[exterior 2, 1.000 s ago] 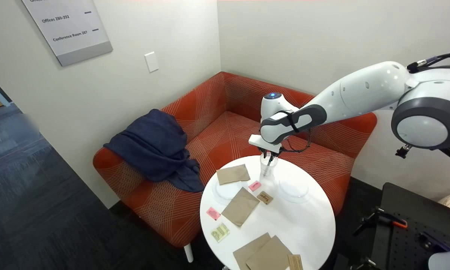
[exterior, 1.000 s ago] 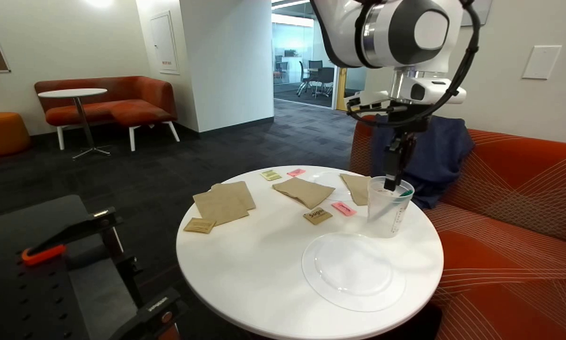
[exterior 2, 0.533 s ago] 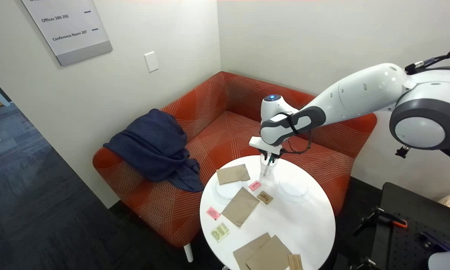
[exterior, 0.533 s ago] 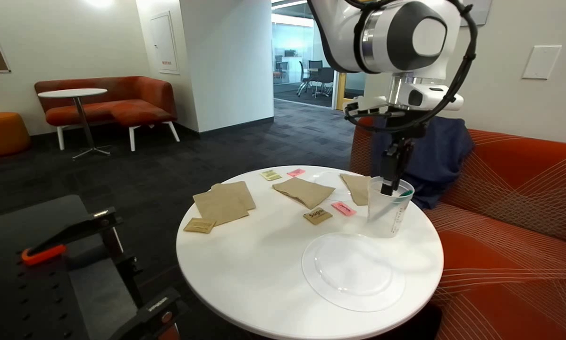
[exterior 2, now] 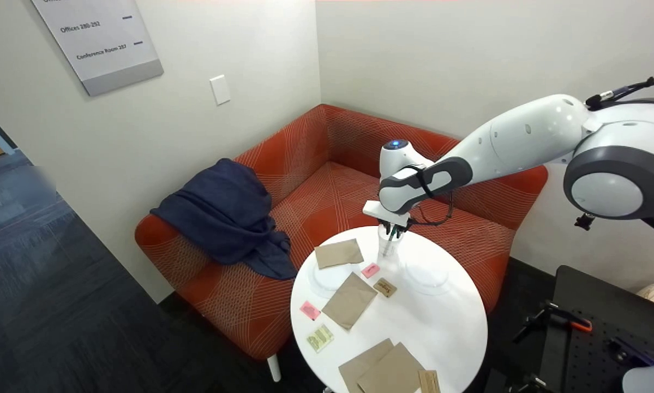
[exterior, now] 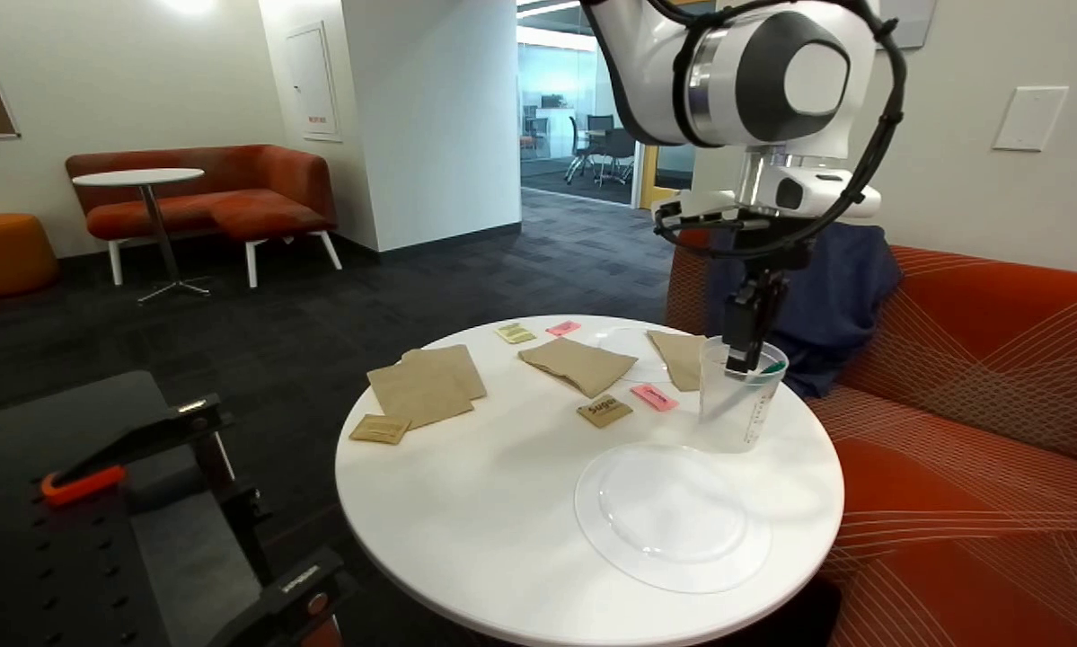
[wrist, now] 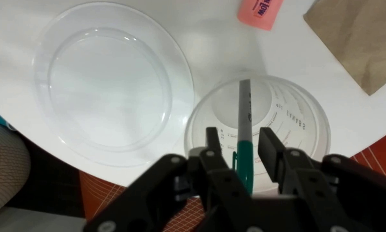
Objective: Take the pen out of the cup and put it on the table
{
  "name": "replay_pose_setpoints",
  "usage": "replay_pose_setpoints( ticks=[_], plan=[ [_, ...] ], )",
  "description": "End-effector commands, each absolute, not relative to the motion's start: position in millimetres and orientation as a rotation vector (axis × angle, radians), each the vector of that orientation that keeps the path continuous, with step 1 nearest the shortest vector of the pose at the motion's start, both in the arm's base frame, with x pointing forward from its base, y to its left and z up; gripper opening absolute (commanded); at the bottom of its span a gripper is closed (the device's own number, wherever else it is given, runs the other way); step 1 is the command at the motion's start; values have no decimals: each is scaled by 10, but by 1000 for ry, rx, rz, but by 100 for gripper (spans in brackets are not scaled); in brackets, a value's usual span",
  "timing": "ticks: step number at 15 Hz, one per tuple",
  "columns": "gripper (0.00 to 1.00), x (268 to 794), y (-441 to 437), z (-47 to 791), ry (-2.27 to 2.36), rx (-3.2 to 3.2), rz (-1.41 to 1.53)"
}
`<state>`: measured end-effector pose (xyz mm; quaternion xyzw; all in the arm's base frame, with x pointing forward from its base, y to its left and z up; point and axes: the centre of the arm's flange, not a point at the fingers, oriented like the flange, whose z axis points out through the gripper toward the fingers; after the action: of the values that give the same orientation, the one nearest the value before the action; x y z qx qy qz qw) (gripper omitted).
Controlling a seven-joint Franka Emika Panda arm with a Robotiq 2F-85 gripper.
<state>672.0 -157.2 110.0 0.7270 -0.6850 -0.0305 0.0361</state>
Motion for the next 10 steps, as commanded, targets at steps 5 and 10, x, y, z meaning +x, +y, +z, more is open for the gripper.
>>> replay_pose_setpoints(
  ticks=[5,10],
  plan=[
    [38,6787,-1592,1081,-2134,2125,-31],
    [11,6818,-1600,1033,-2139,2094,-12]
  ],
)
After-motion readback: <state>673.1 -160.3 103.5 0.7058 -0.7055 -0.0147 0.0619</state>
